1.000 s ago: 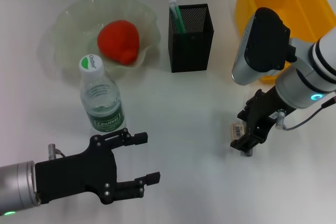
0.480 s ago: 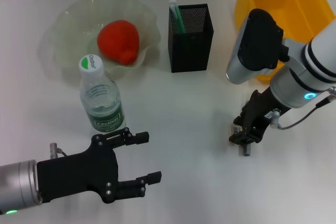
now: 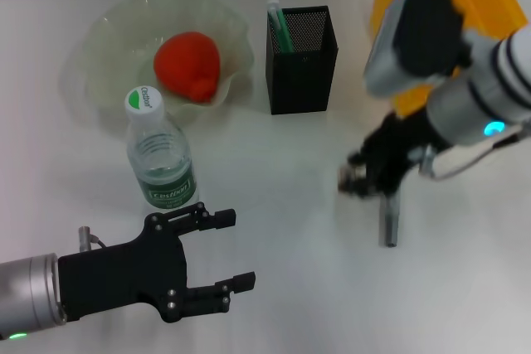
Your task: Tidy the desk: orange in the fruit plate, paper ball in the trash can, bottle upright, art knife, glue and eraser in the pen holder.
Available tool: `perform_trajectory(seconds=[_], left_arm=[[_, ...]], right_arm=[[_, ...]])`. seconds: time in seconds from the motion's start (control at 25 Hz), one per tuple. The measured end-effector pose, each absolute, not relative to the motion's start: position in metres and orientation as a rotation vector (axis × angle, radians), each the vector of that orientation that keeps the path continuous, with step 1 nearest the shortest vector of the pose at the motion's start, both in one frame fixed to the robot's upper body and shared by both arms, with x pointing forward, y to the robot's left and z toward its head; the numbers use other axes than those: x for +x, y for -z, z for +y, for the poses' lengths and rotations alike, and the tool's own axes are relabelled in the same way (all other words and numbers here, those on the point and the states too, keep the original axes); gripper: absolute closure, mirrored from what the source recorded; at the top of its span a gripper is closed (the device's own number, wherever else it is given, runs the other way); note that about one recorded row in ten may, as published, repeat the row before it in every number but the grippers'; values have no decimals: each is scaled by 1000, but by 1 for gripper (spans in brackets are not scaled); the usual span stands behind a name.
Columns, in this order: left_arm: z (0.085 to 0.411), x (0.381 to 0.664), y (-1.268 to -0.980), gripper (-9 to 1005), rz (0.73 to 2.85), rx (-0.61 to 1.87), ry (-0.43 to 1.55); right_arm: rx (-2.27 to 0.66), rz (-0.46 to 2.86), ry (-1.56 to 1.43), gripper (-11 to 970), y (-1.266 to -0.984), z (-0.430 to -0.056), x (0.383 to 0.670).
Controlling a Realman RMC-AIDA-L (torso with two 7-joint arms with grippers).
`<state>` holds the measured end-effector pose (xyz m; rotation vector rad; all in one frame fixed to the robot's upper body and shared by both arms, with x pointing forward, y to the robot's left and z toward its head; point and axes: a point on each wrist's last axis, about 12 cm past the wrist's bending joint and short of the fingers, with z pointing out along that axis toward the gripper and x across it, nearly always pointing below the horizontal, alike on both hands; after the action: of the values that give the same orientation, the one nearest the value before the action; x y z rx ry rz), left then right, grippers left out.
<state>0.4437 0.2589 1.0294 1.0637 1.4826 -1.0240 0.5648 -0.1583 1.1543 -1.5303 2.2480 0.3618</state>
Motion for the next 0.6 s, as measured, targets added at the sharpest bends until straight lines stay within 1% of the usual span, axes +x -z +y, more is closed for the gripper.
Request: perform_trajectory(seconds=[0.12,0.24,0.4,0.6], left_arm=[[259,444,-1029,212,1483,1064,1024],[259,444,-1029,212,1482,1064,1024],[258,444,-1029,212,1481,1064,1025],[257,445,-1030,212,1478,1067,1026]], right_arm=[[-1359,2160,-361,561,-1184,-168,571],[-1162,2064,-406,566,-1206,-177,584],[-998,1998,-433,580,-1209,-180,601],[-956,2020,-425,589,-1192,-169,625]])
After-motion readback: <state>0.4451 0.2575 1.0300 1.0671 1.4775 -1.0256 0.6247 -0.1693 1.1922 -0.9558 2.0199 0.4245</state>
